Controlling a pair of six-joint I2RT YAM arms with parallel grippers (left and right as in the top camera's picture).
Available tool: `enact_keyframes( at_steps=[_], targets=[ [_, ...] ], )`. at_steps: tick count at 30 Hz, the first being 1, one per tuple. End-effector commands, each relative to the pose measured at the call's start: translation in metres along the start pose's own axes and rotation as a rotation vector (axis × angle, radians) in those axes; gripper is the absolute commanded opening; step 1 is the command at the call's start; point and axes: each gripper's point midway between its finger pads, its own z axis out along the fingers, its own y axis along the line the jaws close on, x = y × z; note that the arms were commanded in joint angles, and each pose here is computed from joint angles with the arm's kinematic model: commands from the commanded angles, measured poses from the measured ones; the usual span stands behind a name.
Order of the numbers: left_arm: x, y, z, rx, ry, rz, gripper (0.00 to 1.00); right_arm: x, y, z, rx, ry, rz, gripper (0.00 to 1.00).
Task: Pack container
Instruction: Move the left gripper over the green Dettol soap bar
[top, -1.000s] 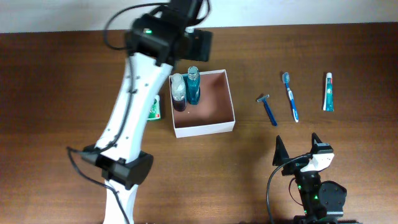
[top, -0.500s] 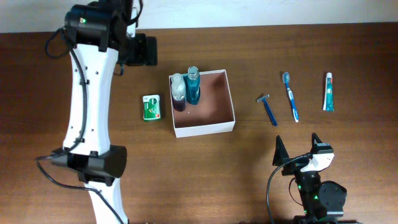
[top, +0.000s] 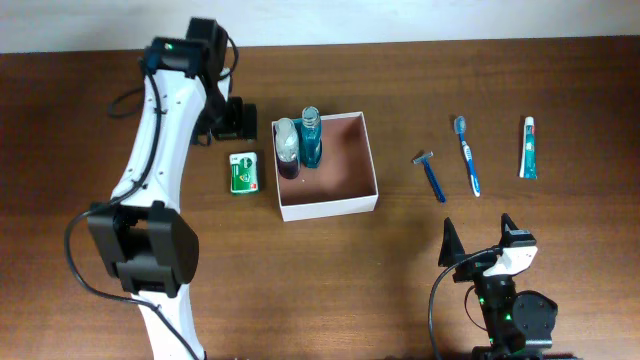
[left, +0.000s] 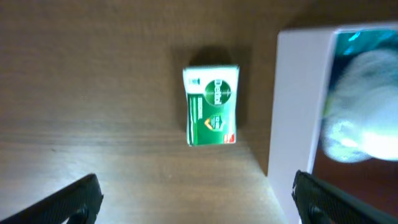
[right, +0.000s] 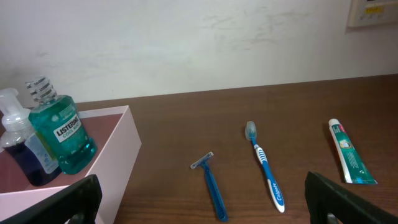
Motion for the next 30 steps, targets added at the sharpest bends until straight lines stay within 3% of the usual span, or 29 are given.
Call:
enact_keyframes(
  at_steps=[1,30],
  targets=[
    [0.010,-0.001,0.024,0.016,0.042,-0.022,0.99,0.002,0.000,0.000,-0.005,0.001,-0.007,0.99],
    [0.022,0.011,0.112,0.012,0.045,-0.086,0.99,0.002,0.000,0.000,-0.005,0.001,-0.007,0.99]
  ],
)
